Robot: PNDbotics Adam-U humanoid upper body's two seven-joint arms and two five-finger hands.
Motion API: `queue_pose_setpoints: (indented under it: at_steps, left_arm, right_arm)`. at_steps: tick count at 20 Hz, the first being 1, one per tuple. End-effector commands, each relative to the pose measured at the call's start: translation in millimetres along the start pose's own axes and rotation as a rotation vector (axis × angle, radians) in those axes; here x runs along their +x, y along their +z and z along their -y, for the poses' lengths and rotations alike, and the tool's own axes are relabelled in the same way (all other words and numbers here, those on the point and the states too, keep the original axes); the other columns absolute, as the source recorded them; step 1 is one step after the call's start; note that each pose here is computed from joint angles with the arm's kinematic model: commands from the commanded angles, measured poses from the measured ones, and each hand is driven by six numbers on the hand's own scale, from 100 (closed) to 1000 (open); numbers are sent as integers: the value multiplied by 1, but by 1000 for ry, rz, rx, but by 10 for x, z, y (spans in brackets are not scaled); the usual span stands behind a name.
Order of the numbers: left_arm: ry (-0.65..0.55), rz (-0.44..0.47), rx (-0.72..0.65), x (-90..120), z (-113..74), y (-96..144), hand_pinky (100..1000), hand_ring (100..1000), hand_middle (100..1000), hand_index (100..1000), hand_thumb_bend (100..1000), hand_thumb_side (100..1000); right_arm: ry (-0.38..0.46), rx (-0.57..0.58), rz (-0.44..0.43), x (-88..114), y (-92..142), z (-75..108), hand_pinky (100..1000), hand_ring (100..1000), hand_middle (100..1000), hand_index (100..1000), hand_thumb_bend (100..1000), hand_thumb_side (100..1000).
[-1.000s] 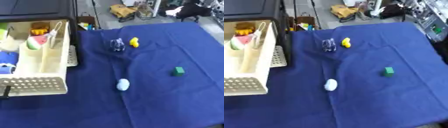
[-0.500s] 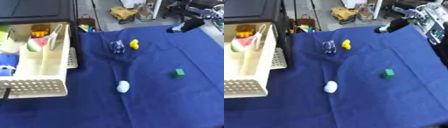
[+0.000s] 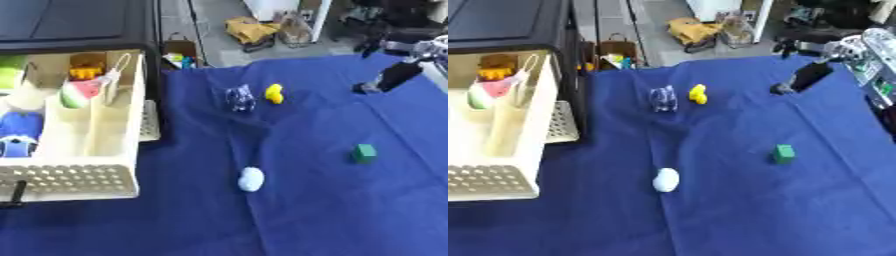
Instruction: Pick up objects from table and place into drawer.
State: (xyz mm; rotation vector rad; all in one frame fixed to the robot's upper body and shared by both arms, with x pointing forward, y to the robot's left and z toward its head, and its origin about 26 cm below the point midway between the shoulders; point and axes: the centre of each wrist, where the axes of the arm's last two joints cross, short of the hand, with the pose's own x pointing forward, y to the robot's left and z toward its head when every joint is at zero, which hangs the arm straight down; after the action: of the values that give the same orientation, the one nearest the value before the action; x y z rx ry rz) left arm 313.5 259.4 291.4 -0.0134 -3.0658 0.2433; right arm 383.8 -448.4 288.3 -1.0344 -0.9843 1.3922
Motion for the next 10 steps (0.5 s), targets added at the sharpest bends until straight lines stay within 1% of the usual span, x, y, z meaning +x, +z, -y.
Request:
queue_pose_setpoints:
  at_steps: [1, 2, 5, 6, 9, 10]
  left_arm:
    - [5, 31, -10, 38, 13, -77, 487, 561, 606, 758, 325, 1000]
    - [6, 31, -10, 38, 14, -78, 486, 561, 605, 758, 325, 1000]
    - [5, 31, -10, 38, 14, -78, 487, 561, 605, 758, 324, 1000]
    - [5, 31, -10, 38, 12, -78, 487, 561, 605, 758, 325, 1000]
    - [4, 32, -9, 39, 10, -81, 486, 561, 605, 758, 324, 1000]
    - [3, 32, -10, 39, 10, -82, 486, 561, 605, 758, 324, 1000]
  right_arm:
    - [7, -6, -9, -65, 194, 210, 923, 947, 813, 1000, 303, 409]
    - [5, 6, -4, -53, 209, 215, 923, 947, 811, 1000, 306, 405]
    - [-1, 39, 3, -21, 256, 235, 924, 947, 810, 1000, 234, 403]
    - [-5, 52, 4, -16, 270, 235, 924, 947, 809, 1000, 254, 397]
    - [-15, 91, 0, -14, 315, 240, 926, 951, 818, 1000, 243, 386]
    - [-19, 108, -2, -20, 327, 231, 929, 954, 824, 1000, 261, 381]
